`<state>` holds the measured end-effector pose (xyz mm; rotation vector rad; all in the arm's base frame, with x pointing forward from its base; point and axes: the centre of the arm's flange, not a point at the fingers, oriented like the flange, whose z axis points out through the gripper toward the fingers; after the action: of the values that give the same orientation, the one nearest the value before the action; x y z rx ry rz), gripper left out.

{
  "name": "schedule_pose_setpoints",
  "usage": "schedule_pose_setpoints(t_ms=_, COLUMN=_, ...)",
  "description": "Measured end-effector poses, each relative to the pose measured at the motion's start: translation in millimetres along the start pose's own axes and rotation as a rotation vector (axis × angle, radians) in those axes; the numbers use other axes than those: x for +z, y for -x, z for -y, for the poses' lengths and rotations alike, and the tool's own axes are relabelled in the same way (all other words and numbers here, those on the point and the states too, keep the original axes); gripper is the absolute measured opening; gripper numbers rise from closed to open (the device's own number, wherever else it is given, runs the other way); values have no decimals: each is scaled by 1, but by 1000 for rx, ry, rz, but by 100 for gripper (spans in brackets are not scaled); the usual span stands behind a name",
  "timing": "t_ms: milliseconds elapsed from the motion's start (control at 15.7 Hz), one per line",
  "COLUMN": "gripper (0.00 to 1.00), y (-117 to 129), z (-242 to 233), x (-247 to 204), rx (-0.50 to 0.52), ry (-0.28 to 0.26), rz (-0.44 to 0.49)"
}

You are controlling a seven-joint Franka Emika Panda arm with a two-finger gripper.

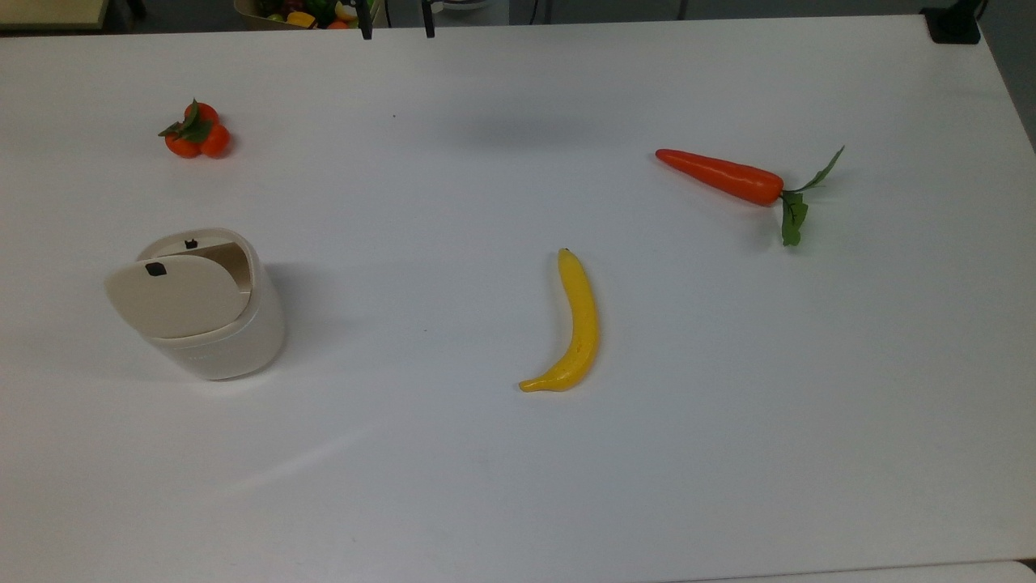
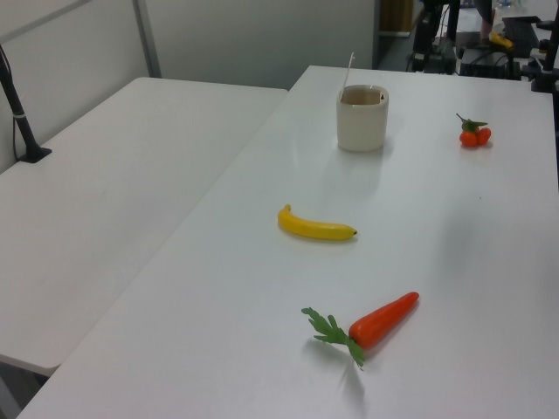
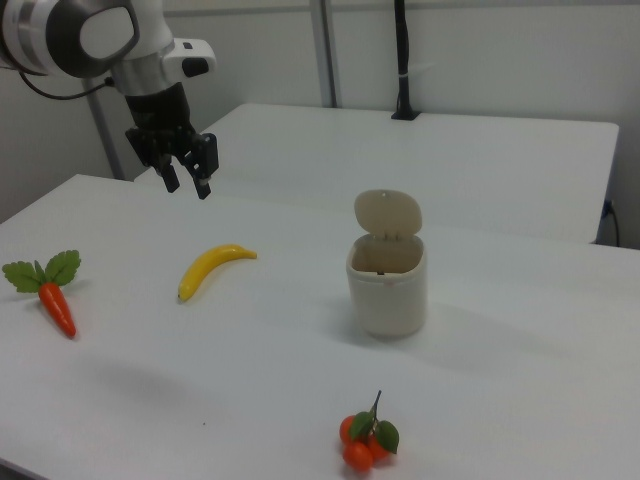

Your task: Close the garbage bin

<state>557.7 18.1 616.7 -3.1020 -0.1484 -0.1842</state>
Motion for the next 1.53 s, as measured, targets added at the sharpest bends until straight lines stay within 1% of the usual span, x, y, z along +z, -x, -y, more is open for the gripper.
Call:
schedule_pose_setpoints(t_ms=64, gripper=59, y=0, z=0, x=0, rx=-1, ry=0, rz=0)
schedule_pose_setpoints(t_ms=127, gripper=51, y=0, z=0, x=0, rx=-1, ry=0, rz=0)
schedule_pose_setpoints(t_ms=191, gripper=39, y=0, z=0, x=0, rx=-1, ry=0, rz=0)
schedule_pose_setpoints(t_ms=254, gripper=34, y=0, z=0, x=0, rx=-1, ry=0, rz=-1)
schedule_pose_setpoints(t_ms=318, gripper=34, y=-1, z=0, x=0, rx=-1, ry=1, rz=-9)
schedule_pose_setpoints(t_ms=382, gripper=26, y=-3, z=0, x=-1, rx=-1, ry=2, rz=-21)
schedule_pose_setpoints(t_ms=445, gripper=23, y=-4, z=0, x=-1, rx=-2, ry=2, rz=-31)
schedule_pose_setpoints(t_ms=509, gripper=22, y=-5, z=0, x=-1, rx=-5, ry=3, rz=-35)
schedule_pose_setpoints(t_ms=572, gripper=16, y=-5, z=0, x=0, rx=-6, ry=3, rz=-35)
schedule_pose_setpoints(t_ms=700, gripper=14, y=-5, z=0, x=0, rx=-10, ry=3, rz=-34)
schedule_pose_setpoints(t_ms=763, gripper=10, y=-6, z=0, x=1, rx=-13, ry=3, rz=-33)
schedule_pose_setpoints(t_ms=827, gripper=10, y=-6, z=-1, x=2, rx=-15, ry=3, rz=-31)
schedule_pose_setpoints(t_ms=890, gripper=4, y=-6, z=-1, x=3, rx=-13, ry=-1, rz=-29)
schedule_pose_setpoints(t_ms=954, gripper=0, y=-7, z=-2, x=4, rx=-9, ry=-7, rz=-29)
schedule_pose_setpoints(t_ms=1081, gripper=0, y=-7, z=-5, x=5, rx=-1, ry=-18, rz=-28)
schedule_pose_setpoints(t_ms=1272, gripper=0, y=-8, z=-8, x=6, rx=4, ry=-20, rz=-33)
schedule_pose_setpoints(t_ms=1526, gripper=0, y=-19, z=-15, x=4, rx=20, ry=-21, rz=-115)
